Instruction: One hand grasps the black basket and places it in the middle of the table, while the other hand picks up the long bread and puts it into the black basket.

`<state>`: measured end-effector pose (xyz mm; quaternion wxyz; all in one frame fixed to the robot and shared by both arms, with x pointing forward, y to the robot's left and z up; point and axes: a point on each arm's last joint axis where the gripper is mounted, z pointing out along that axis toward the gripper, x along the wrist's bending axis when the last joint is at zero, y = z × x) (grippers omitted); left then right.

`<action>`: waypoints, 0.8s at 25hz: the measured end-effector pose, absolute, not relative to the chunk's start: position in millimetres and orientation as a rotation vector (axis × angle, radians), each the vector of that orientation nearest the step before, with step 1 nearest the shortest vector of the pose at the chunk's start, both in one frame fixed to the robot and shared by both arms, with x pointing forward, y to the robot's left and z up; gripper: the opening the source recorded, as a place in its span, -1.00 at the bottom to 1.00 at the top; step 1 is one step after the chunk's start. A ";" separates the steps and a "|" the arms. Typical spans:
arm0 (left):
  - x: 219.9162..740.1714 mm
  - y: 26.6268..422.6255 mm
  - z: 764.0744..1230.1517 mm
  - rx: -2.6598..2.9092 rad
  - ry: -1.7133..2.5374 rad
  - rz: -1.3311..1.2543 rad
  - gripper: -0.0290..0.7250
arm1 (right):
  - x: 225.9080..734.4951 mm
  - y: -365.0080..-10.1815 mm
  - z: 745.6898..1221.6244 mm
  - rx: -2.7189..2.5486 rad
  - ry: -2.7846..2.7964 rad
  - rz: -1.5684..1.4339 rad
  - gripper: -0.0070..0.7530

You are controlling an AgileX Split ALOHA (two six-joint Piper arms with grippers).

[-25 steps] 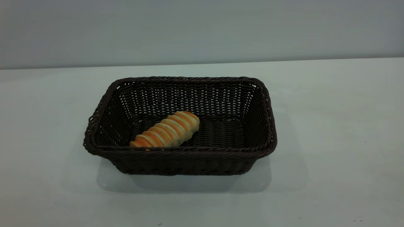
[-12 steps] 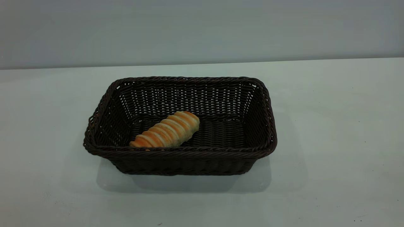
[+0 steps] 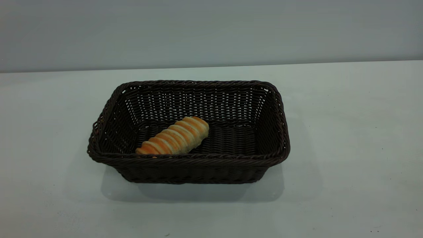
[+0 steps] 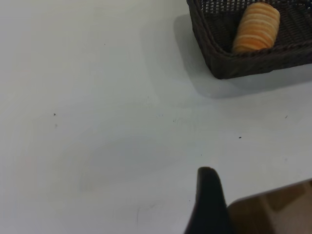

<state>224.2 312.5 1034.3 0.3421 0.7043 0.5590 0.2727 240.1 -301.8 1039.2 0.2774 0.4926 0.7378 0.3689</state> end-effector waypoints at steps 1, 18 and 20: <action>224.2 312.5 1034.3 1.829 1.457 0.711 0.58 | 239.7 -301.9 1039.2 1.334 1.967 0.987 0.36; 221.3 308.2 1034.1 1.663 1.706 0.825 0.58 | 231.2 -302.2 1038.8 1.578 1.613 0.849 0.36; 221.3 308.1 1034.1 1.661 1.711 0.828 0.58 | 231.2 -302.2 1038.8 1.579 1.612 0.848 0.36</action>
